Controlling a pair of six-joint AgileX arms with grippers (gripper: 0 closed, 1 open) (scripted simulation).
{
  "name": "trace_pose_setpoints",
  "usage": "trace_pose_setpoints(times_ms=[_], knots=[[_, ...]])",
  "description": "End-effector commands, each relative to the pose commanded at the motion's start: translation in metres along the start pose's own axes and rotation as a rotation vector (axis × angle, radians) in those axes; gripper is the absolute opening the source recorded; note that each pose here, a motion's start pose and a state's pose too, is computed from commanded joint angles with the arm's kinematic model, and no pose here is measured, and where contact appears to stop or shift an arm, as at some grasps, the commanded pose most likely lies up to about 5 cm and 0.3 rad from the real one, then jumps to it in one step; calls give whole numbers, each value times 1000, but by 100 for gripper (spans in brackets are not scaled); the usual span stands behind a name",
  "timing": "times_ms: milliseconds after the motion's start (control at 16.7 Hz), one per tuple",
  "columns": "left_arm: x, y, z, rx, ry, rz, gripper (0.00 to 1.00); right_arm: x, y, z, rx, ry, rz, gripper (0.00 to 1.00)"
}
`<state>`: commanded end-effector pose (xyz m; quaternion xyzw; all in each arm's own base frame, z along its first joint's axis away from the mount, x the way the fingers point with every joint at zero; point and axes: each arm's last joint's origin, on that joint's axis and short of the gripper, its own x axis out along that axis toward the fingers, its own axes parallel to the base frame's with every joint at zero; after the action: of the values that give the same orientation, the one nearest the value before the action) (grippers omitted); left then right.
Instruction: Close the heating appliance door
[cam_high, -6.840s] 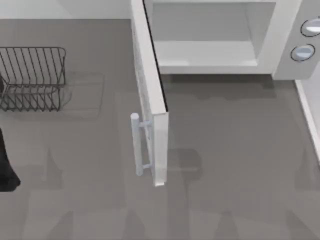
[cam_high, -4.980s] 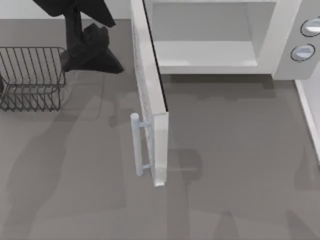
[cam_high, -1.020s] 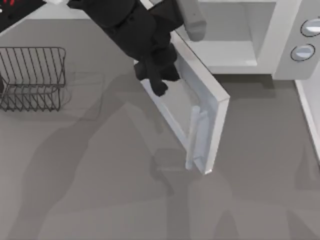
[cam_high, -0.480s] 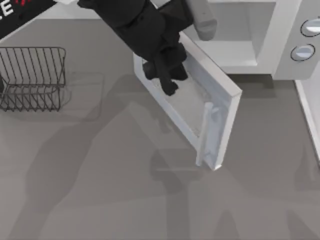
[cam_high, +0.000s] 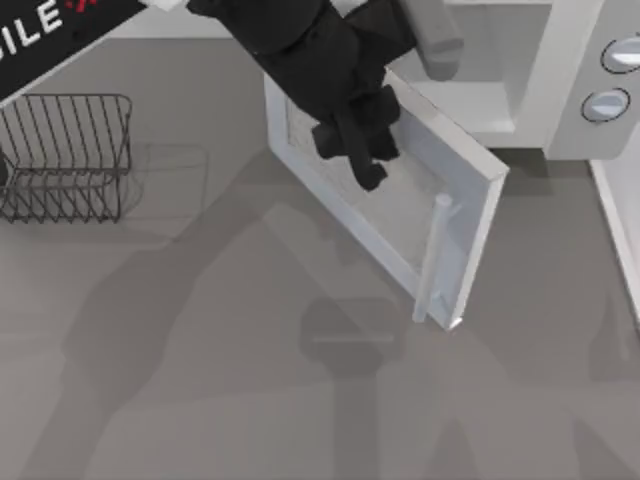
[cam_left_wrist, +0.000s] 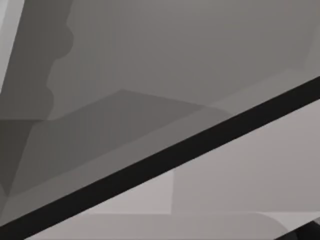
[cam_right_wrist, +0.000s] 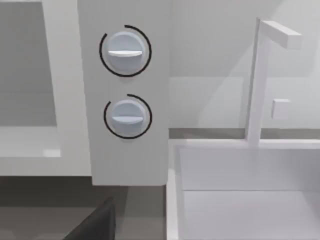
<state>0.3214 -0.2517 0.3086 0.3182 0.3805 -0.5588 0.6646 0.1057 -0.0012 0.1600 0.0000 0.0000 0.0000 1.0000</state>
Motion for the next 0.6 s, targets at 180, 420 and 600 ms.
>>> trace_pose_setpoints(times_ms=[180,420,600], knots=[[1,0,-1,-5,6,-9,0,0,0,0,0,0,0,100],[23,-4,-4,-39,67,-82,0,0,0,0,0,0,0,100],[37,-6,-4,-62,105,-116,0,0,0,0,0,0,0,100]])
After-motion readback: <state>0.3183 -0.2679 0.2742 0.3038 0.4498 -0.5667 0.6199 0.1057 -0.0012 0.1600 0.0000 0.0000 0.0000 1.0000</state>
